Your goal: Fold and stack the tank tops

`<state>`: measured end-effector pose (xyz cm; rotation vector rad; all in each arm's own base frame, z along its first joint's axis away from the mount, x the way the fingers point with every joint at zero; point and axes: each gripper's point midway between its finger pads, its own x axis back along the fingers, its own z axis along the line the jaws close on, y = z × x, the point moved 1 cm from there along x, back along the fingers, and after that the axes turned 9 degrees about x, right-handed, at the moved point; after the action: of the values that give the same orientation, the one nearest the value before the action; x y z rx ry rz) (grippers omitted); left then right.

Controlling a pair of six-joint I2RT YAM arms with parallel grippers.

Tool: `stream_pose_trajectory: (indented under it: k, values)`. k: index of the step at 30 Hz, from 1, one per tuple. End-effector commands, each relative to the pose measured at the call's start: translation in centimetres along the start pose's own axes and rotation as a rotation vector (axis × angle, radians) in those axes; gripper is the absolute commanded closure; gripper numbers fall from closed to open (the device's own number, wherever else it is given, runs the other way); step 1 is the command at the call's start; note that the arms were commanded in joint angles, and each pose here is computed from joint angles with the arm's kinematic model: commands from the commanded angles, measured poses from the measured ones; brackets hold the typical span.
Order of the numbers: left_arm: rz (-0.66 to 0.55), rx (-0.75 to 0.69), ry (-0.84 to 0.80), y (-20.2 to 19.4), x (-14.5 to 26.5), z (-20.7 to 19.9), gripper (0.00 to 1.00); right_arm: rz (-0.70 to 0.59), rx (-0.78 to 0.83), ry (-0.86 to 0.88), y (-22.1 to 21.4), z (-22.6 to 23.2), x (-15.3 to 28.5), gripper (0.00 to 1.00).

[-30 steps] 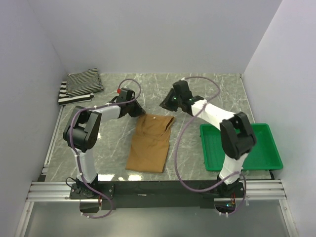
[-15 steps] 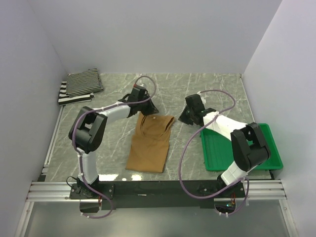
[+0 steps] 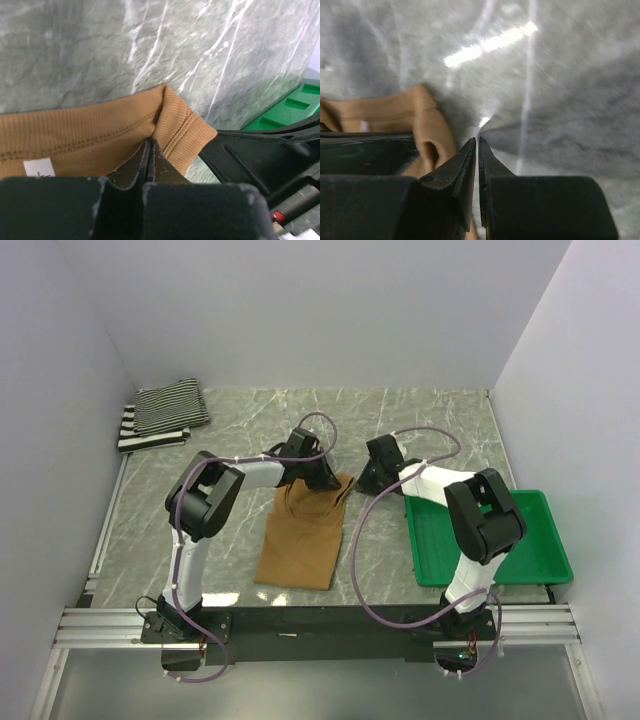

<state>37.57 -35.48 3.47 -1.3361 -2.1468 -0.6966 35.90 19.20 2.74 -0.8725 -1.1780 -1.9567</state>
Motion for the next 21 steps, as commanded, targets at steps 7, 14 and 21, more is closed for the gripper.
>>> stream_pose_trajectory:
  k: [7,14,21]
  values:
    - [-0.005,-0.027,-0.07,0.7,-0.7,-2.7,0.99,-0.076,-0.015,0.154,4.0,5.1,0.9,0.88]
    - [-0.02,-0.051,-0.061,1.2,-0.6,-3.0,1.0,-0.039,-0.024,0.198,3.9,6.8,-0.3,0.88]
    - [-0.057,-0.077,-0.032,2.3,0.0,-3.9,0.94,-0.015,-0.054,0.23,3.6,7.5,-0.8,0.89]
